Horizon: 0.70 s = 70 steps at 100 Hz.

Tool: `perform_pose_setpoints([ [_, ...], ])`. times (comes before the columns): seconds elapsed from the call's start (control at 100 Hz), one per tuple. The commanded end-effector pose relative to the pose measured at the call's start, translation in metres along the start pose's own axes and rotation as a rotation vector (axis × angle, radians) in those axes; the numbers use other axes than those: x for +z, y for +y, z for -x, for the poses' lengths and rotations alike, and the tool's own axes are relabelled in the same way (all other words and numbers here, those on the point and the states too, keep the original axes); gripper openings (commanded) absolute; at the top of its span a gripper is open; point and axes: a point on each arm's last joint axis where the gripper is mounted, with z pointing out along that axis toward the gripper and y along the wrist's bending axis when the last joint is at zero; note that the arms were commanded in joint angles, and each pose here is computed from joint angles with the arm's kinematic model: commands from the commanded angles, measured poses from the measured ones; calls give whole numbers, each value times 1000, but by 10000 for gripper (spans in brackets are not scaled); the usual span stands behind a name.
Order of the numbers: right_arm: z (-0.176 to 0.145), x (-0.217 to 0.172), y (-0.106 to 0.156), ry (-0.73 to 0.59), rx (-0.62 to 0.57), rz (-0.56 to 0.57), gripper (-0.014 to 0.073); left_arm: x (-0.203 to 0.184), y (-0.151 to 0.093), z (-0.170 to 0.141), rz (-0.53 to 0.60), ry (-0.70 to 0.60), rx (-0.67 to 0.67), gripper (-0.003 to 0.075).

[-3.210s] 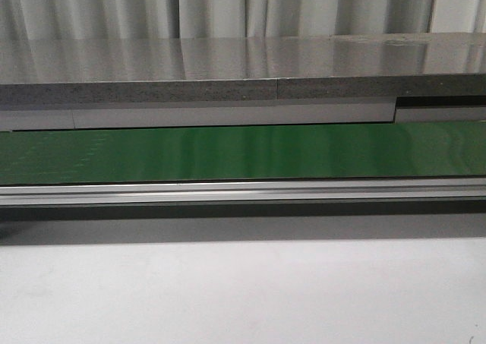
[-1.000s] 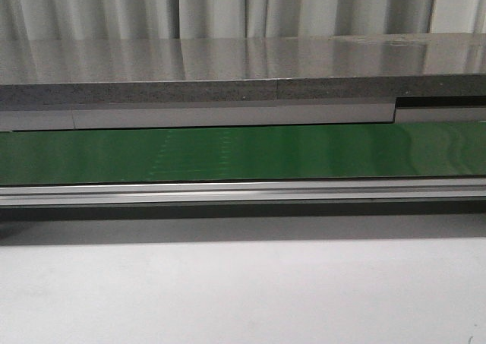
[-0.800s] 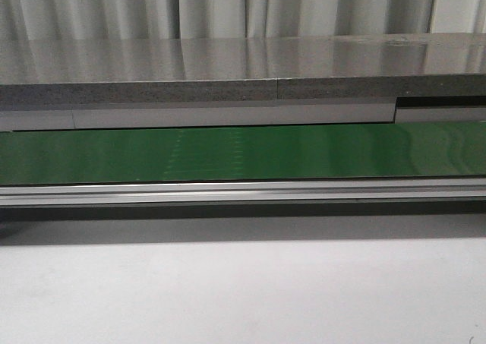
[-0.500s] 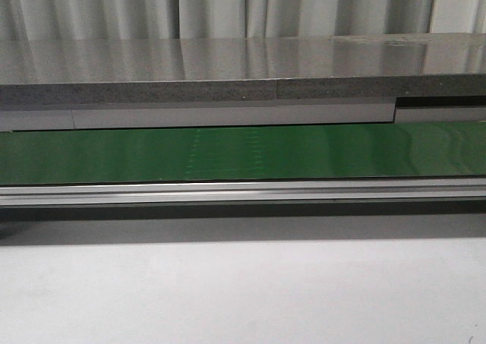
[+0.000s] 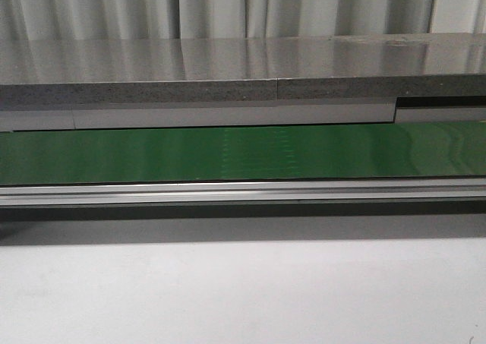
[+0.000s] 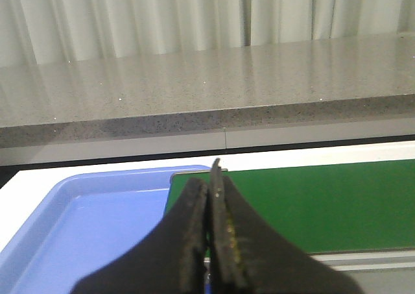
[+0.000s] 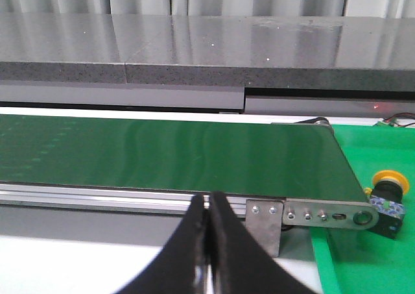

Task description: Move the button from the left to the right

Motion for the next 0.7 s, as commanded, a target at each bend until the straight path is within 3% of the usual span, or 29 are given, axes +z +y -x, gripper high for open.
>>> perform_pose_setpoints([
  [0.0, 14, -3, 0, -126, -13, -4, -68, 0, 3, 15, 25, -88, -12, -20],
  [0.69, 13, -3, 0, -114, -13, -4, -68, 0, 3, 15, 25, -88, -12, -20],
])
